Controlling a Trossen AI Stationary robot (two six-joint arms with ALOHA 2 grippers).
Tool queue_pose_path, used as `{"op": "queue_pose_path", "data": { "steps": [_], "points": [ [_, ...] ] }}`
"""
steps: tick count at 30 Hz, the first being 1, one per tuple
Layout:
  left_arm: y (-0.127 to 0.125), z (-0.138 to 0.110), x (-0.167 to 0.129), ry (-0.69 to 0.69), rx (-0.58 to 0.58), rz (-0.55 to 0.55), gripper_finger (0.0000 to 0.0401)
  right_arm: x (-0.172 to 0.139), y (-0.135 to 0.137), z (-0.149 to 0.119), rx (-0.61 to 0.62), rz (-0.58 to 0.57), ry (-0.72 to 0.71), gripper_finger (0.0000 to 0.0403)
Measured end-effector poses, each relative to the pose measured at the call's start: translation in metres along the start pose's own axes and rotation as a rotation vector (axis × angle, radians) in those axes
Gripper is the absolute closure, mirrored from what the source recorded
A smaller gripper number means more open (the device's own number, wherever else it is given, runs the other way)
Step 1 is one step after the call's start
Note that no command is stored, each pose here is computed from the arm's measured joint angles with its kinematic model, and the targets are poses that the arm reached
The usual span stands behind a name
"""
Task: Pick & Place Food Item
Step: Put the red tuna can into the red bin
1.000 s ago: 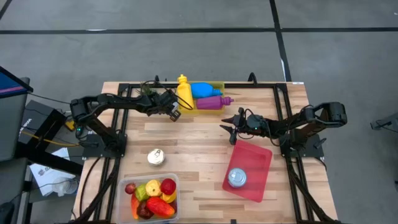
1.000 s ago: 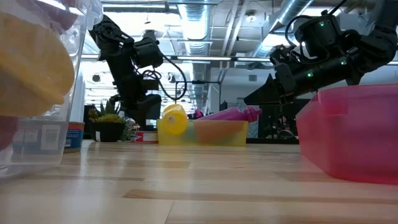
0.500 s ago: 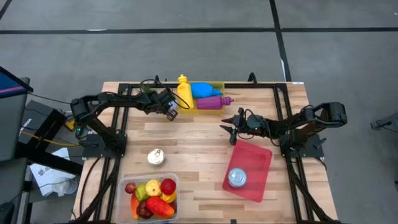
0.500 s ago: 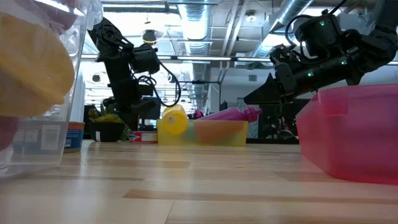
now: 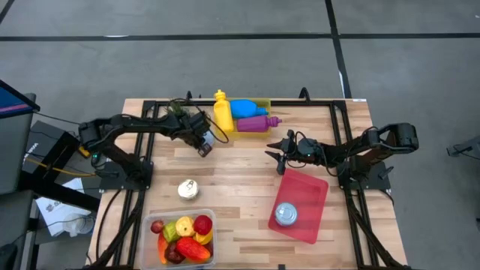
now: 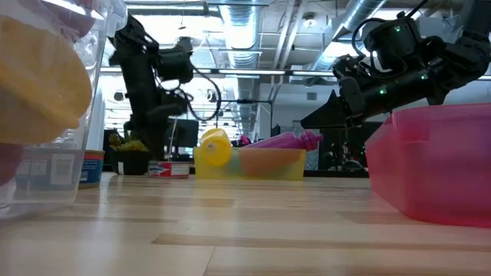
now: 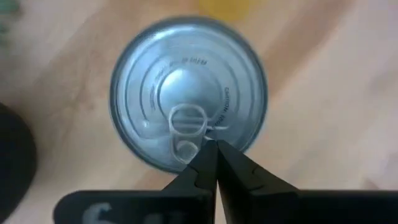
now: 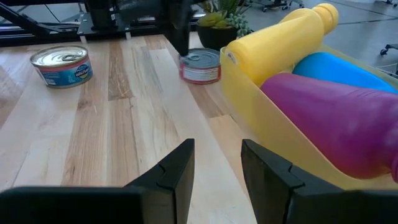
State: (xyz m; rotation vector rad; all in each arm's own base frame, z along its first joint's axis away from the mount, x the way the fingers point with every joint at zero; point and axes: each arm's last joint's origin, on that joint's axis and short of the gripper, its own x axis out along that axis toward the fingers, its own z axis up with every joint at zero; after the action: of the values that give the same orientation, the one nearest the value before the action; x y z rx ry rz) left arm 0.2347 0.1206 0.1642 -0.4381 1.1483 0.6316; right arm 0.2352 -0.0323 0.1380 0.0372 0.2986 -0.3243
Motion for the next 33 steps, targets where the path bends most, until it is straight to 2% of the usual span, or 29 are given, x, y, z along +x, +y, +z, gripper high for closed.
{"op": "queue_pose_path", "data": {
  "steps": [8, 12, 18, 25, 33],
  "points": [
    [-0.022, -0.009, -0.019, -0.01, 0.06, -0.071, 0.0401, 0.0, 0.0, 0.0, 0.0, 0.0, 0.002, 0.028],
    [-0.025, -0.008, -0.02, -0.082, 0.057, 0.082, 0.0401, 0.0, 0.0, 0.0, 0.001, 0.0, 0.002, 0.028],
    [-0.015, -0.006, -0.009, -0.049, -0.002, 0.134, 0.0401, 0.0, 0.0, 0.0, 0.002, 0.0, -0.002, 0.028],
    [-0.017, -0.005, 0.007, 0.021, 0.001, 0.074, 0.0401, 0.0, 0.0, 0.0, 0.004, 0.001, -0.003, 0.028],
    [-0.036, -0.001, -0.002, 0.03, 0.058, -0.079, 0.0401, 0.0, 0.0, 0.0, 0.004, 0.002, -0.004, 0.028]
  ]
}}
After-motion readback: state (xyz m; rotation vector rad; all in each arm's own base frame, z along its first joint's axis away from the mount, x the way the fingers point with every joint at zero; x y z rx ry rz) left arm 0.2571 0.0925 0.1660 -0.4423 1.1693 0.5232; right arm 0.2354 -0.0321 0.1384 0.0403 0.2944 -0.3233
